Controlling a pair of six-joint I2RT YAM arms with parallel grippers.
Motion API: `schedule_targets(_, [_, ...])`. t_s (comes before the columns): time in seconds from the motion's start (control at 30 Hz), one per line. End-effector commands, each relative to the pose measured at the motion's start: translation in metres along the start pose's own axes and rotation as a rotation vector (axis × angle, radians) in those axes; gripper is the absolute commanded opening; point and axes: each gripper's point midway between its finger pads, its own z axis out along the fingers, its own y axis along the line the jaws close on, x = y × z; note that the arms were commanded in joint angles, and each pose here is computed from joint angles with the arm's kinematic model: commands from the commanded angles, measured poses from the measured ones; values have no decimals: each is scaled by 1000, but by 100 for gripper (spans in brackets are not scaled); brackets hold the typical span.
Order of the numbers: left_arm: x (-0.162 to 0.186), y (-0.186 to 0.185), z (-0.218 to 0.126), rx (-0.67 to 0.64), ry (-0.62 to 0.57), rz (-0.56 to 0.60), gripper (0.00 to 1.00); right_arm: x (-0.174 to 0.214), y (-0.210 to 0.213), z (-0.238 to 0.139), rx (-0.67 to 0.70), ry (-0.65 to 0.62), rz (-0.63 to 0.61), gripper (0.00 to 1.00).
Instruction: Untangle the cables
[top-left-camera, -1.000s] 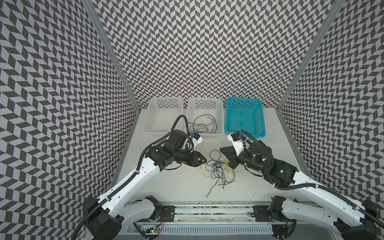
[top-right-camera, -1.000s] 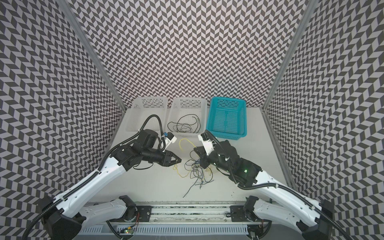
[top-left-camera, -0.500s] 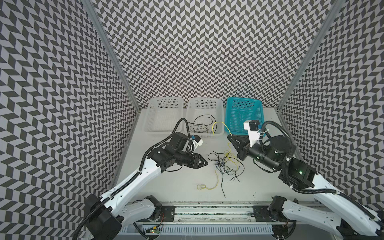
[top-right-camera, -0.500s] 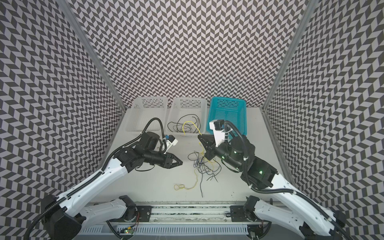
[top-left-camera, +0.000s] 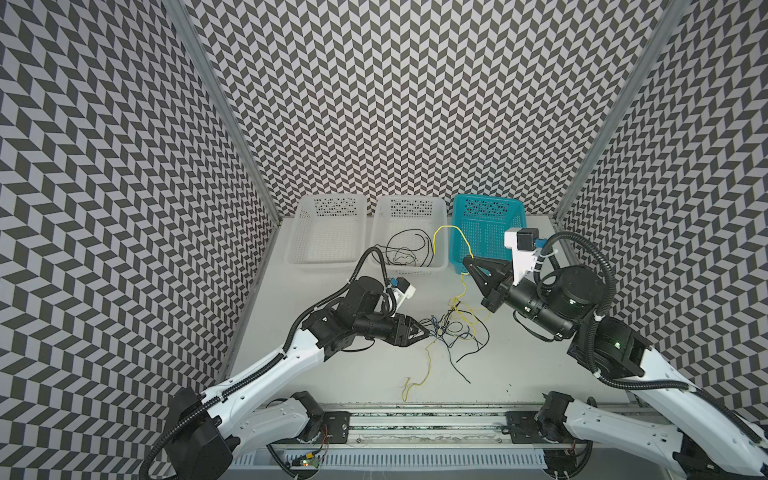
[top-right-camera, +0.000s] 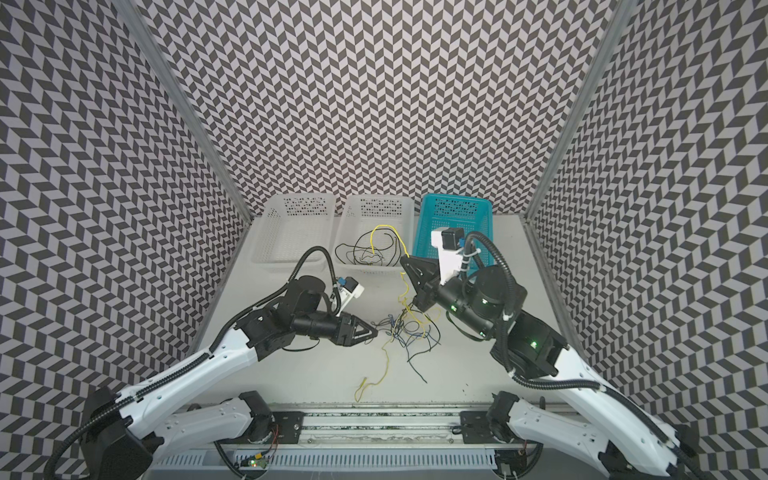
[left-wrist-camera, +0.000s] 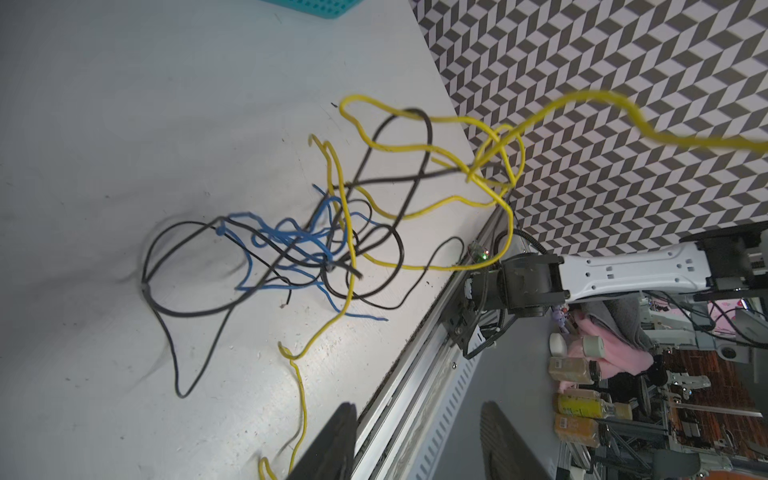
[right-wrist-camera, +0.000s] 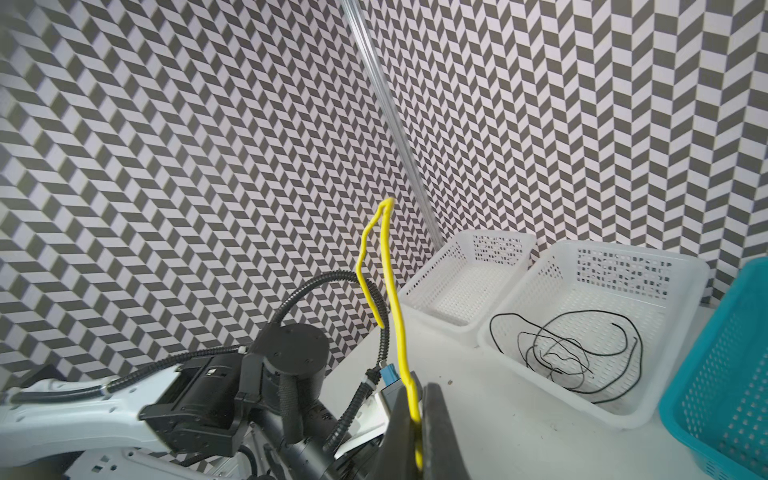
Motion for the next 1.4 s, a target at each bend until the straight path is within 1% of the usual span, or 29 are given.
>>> schedule_targets(0.0, [13,13,13,-79,11,-16,51,-20,-14,-9,70,-86,-26,0])
schedule_targets(0.13, [30,18,26,-104,31,-16,51,-17,-21,-8,69,-71,-2,0])
schedule_targets(0.23, [32,28,35,-133,21,-20,51,-14,-20,-6,56,-61,10,0])
schedule_targets(0.37, [26,49,46,-223,3,-3,51,-16,-16,-8,36,-61,20,0])
schedule_targets(0.43, [18,62,51,-285,-19,24,50,-17,-13,-10,23,-58,22,0])
schedule_targets(0.5, [11,69,58,-306,-43,60,49,-17,-11,-11,10,-52,26,0])
schedule_targets(0.6, [0,73,68,-303,-73,109,49,-16,-8,-13,-5,-49,31,0])
schedule_targets(0.73, [-7,71,84,-244,-109,143,47,-16,-7,-15,-16,-46,38,0])
schedule_targets(0.83, [-6,72,95,-202,-115,146,43,-14,-6,-16,-22,-45,43,0])
schedule_targets(1.0, [-5,74,110,-177,-120,164,40,-12,-6,-17,-29,-44,51,0])
schedule_targets(1.1, [-2,75,116,-171,-102,168,39,-13,-5,-18,-33,-47,55,0])
schedule_targets(1.37, [0,84,124,-199,-72,165,25,-12,-4,-21,-39,-49,59,0])
